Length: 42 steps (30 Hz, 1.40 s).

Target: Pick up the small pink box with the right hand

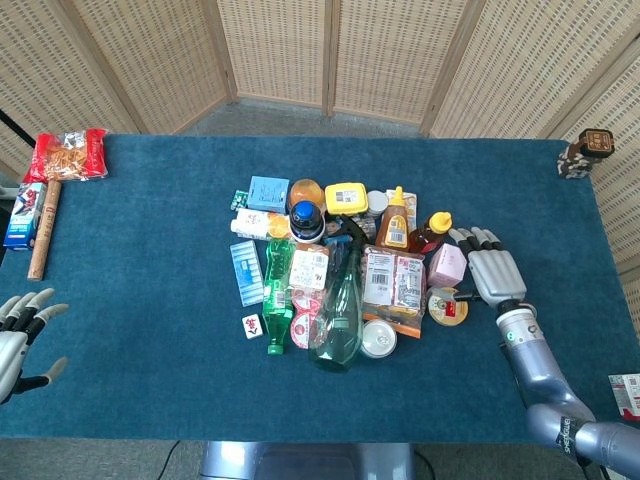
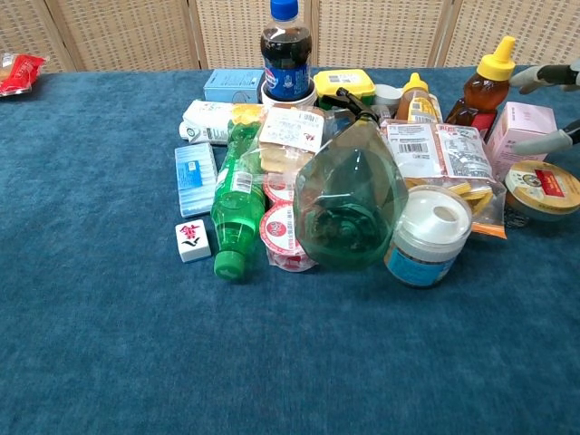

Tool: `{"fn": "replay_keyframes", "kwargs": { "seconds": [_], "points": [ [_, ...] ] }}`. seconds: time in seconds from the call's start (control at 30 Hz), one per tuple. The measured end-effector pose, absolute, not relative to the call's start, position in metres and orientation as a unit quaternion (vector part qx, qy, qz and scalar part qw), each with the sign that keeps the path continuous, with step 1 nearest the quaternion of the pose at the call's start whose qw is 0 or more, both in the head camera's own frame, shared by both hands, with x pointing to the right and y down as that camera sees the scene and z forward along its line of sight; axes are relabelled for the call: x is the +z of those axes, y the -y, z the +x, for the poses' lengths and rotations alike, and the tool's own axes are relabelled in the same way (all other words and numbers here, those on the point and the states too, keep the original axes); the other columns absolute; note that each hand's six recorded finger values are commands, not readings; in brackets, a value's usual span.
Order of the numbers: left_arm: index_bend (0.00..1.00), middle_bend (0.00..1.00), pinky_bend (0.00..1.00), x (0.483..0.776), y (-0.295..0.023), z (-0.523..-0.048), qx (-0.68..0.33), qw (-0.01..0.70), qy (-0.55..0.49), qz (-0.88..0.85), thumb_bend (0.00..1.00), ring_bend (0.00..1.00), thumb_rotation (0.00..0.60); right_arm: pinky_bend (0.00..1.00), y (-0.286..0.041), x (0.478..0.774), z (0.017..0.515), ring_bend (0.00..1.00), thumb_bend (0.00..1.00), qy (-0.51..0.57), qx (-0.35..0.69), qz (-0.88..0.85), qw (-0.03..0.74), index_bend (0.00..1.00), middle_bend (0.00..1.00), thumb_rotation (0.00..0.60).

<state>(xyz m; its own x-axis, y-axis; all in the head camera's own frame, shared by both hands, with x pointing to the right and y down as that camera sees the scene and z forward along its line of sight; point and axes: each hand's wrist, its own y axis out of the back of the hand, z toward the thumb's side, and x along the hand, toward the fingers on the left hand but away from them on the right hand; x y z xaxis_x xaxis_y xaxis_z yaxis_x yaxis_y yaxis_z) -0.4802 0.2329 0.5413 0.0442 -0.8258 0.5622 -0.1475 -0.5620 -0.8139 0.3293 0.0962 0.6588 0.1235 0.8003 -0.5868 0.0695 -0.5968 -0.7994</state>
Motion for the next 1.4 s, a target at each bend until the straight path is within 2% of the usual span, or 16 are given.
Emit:
{"fn": "replay_keyframes", "kwargs": {
  "seconds": [0.13,0.2,0.3,0.4,0.43,0.47,0.53,0.67,0.77,1.03,1.4],
  "points": [
    [0.20,0.03,0.00,0.541,-0.234,-0.482,-0.586,0.288,-0.370,-0.661,0.35,0.00,0.600,0.04,-0.094,0.663,0.327,0.00,0.08,0.316,0.583,-0.681,0.312,0.00,0.00,0.322],
    [0.20,0.03,0.00,0.541,-0.235,-0.484,-0.587,0.287,-0.371,-0.660,0.35,0.00,0.600,0.11,-0.093,0.664,0.326,0.04,0.08,0.316,0.584,-0.680,0.311,0.00,0.04,0.324],
    [0.20,0.03,0.00,0.540,-0.236,-0.486,-0.589,0.286,-0.372,-0.658,0.34,0.00,0.600,0.20,-0.092,0.667,0.326,0.18,0.08,0.316,0.586,-0.678,0.310,0.00,0.19,0.351],
    [0.20,0.03,0.00,0.539,-0.237,-0.488,-0.590,0.286,-0.373,-0.657,0.34,0.00,0.600,0.29,-0.091,0.670,0.326,0.36,0.07,0.319,0.588,-0.678,0.305,0.02,0.36,0.438],
    [0.20,0.03,0.00,0.539,-0.237,-0.488,-0.589,0.286,-0.374,-0.656,0.34,0.00,0.600,0.34,-0.090,0.671,0.326,0.45,0.06,0.321,0.588,-0.678,0.304,0.06,0.45,0.486],
    [0.20,0.02,0.00,0.538,-0.237,-0.488,-0.589,0.286,-0.375,-0.656,0.35,0.00,0.600,0.37,-0.090,0.671,0.326,0.50,0.06,0.323,0.588,-0.677,0.304,0.10,0.50,0.509],
    [0.20,0.02,0.00,0.538,-0.238,-0.489,-0.590,0.285,-0.376,-0.655,0.35,0.00,0.600,0.49,-0.088,0.672,0.327,0.66,0.06,0.326,0.588,-0.675,0.304,0.22,0.63,0.571],
    [0.20,0.02,0.00,0.538,-0.238,-0.490,-0.590,0.285,-0.377,-0.655,0.35,0.00,0.600,0.62,-0.086,0.670,0.330,0.82,0.06,0.338,0.584,-0.673,0.304,0.32,0.73,0.600],
    [0.20,0.02,0.00,0.537,-0.237,-0.489,-0.588,0.287,-0.378,-0.655,0.35,0.00,0.600,0.63,-0.084,0.666,0.334,0.85,0.06,0.350,0.581,-0.668,0.307,0.33,0.74,0.600],
    [0.20,0.02,0.00,0.538,-0.234,-0.485,-0.583,0.291,-0.375,-0.659,0.35,0.00,0.600,0.63,-0.078,0.653,0.345,0.87,0.06,0.375,0.574,-0.659,0.309,0.34,0.75,0.600],
    [0.20,0.02,0.00,0.542,-0.230,-0.479,-0.579,0.292,-0.371,-0.665,0.35,0.00,0.600,0.63,-0.059,0.606,0.353,0.87,0.06,0.435,0.536,-0.651,0.314,0.34,0.75,0.600]
  ]
}}
